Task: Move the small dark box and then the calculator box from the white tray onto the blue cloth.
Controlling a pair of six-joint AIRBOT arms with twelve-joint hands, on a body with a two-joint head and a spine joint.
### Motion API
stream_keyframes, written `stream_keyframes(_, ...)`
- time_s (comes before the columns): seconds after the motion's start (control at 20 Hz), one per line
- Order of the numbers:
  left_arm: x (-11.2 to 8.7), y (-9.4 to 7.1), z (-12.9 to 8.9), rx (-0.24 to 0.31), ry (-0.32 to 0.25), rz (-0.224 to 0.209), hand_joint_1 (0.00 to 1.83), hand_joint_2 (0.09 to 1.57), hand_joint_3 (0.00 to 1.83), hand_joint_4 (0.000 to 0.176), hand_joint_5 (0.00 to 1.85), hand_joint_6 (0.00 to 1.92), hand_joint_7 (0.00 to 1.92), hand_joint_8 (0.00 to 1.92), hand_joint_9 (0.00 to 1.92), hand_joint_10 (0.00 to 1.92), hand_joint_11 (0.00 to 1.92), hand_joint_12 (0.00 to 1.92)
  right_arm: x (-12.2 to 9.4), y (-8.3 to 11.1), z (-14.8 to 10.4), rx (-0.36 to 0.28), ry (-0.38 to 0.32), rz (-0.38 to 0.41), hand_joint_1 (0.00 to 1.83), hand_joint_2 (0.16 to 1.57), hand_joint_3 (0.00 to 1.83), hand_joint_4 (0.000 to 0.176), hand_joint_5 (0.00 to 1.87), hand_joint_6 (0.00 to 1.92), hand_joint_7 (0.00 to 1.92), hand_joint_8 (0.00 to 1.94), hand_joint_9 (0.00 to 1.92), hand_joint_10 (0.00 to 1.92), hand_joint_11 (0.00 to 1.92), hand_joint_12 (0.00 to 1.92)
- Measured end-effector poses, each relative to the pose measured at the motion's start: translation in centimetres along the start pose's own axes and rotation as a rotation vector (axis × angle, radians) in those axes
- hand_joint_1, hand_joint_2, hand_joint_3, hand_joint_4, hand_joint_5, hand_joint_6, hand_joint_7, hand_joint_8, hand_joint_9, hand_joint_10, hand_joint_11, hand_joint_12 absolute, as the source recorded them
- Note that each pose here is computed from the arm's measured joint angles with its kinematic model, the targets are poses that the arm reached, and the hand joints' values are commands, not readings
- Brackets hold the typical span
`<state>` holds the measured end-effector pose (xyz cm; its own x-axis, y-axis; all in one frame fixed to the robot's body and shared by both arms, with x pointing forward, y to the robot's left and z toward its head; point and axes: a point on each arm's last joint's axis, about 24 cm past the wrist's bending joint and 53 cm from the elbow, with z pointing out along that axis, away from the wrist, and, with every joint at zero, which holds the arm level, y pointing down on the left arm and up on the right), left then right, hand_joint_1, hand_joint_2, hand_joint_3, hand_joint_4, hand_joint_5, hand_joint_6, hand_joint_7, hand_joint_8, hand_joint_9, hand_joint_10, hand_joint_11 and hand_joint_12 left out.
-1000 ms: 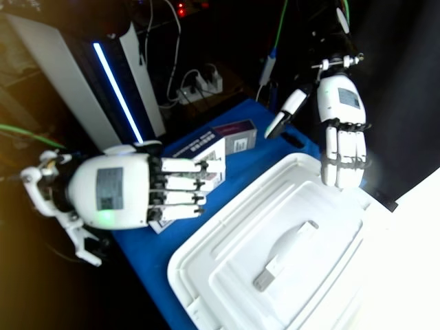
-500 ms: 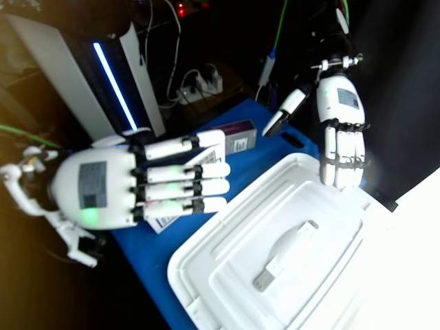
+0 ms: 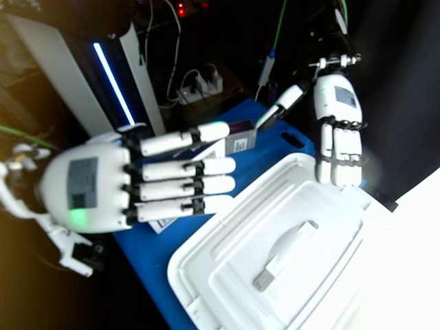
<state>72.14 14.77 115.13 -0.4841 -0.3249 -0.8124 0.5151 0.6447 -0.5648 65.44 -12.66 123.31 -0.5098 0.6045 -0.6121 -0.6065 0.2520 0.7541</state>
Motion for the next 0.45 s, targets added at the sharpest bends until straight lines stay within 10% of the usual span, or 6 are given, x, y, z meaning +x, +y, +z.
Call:
stream_keyframes(0.15, -0.14, -0.13, -0.04, 0.006, -0.005, -0.001, 0.51, 0.78, 0.0, 0.112, 0.0, 0.0, 0.0, 0.0, 0.0, 0.0, 0.0, 0.0, -0.42, 0.08, 0.12, -0.003, -0.004, -0.015, 0.68, 0.49, 0.0, 0.176, 0.0, 0.0, 0.0, 0.0, 0.0, 0.0, 0.0, 0.76)
stream_keyframes(0.45, -0.04, -0.47, 0.0, 0.015, -0.004, -0.003, 0.45, 0.74, 0.0, 0.103, 0.0, 0.0, 0.0, 0.0, 0.0, 0.0, 0.0, 0.0, -0.97, 0.24, 0.39, -0.01, -0.015, -0.022, 0.68, 0.54, 0.0, 0.173, 0.0, 0.0, 0.0, 0.0, 0.0, 0.0, 0.0, 0.53)
